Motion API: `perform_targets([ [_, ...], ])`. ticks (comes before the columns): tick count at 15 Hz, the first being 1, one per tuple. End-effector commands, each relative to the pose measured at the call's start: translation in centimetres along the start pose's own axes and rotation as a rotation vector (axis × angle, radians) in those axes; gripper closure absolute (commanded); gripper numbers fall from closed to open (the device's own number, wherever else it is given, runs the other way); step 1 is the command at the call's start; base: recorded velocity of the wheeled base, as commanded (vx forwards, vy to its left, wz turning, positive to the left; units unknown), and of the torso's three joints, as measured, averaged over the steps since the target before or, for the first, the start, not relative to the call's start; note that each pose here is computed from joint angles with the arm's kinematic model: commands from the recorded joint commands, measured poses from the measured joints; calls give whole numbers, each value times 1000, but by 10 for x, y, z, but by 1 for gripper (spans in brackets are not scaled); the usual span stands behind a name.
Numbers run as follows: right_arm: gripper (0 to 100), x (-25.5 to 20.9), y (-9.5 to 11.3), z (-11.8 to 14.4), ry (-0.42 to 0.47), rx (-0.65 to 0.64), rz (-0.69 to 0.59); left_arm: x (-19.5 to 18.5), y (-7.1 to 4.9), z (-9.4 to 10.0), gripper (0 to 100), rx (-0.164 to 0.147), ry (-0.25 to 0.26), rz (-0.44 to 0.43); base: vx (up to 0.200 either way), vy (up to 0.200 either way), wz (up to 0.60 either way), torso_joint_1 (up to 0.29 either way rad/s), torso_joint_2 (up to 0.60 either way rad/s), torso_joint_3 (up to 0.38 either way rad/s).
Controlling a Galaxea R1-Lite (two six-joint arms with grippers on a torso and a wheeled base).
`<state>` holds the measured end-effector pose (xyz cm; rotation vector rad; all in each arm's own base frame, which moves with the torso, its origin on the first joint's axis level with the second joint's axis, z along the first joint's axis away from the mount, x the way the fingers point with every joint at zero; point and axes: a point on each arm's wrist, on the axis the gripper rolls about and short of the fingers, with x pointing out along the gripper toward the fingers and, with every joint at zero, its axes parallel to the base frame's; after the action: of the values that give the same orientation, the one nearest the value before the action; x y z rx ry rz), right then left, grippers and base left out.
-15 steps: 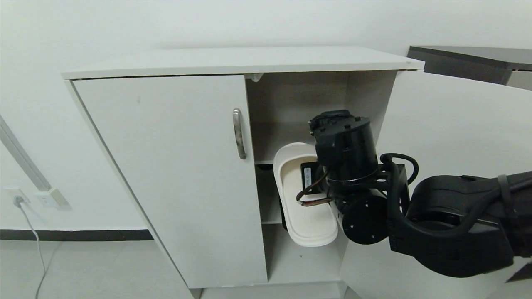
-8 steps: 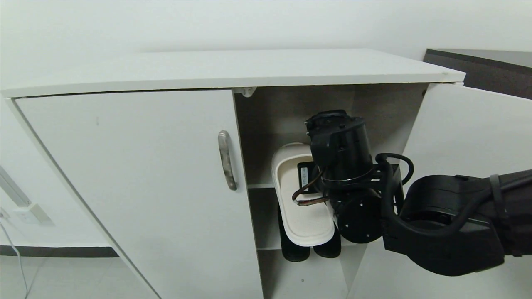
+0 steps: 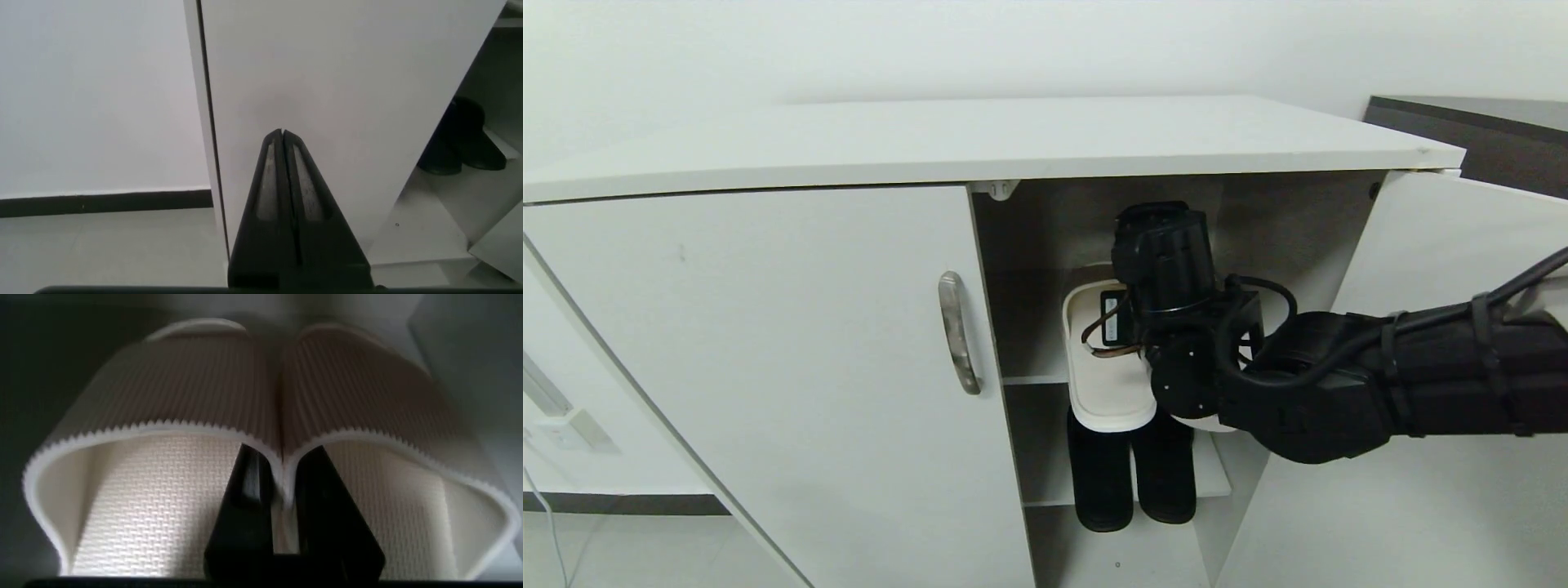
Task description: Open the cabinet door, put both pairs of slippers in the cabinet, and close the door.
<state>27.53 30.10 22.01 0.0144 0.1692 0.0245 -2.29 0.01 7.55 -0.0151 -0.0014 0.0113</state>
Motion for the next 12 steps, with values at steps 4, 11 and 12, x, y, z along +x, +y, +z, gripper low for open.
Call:
perform_targets([
  [4, 100, 29, 4, 4, 10, 0, -25, 0, 0, 0, 100, 0, 1, 1, 0, 0, 0, 0, 0, 0],
  [11, 100, 53, 4, 7, 15, 10, -32, 0, 0, 0, 100, 0, 1, 1, 0, 0, 0, 0, 0, 0],
  [12, 100, 55, 3, 6, 17, 8, -37, 0, 0, 0, 100, 0, 1, 1, 0, 0, 0, 0, 0, 0],
])
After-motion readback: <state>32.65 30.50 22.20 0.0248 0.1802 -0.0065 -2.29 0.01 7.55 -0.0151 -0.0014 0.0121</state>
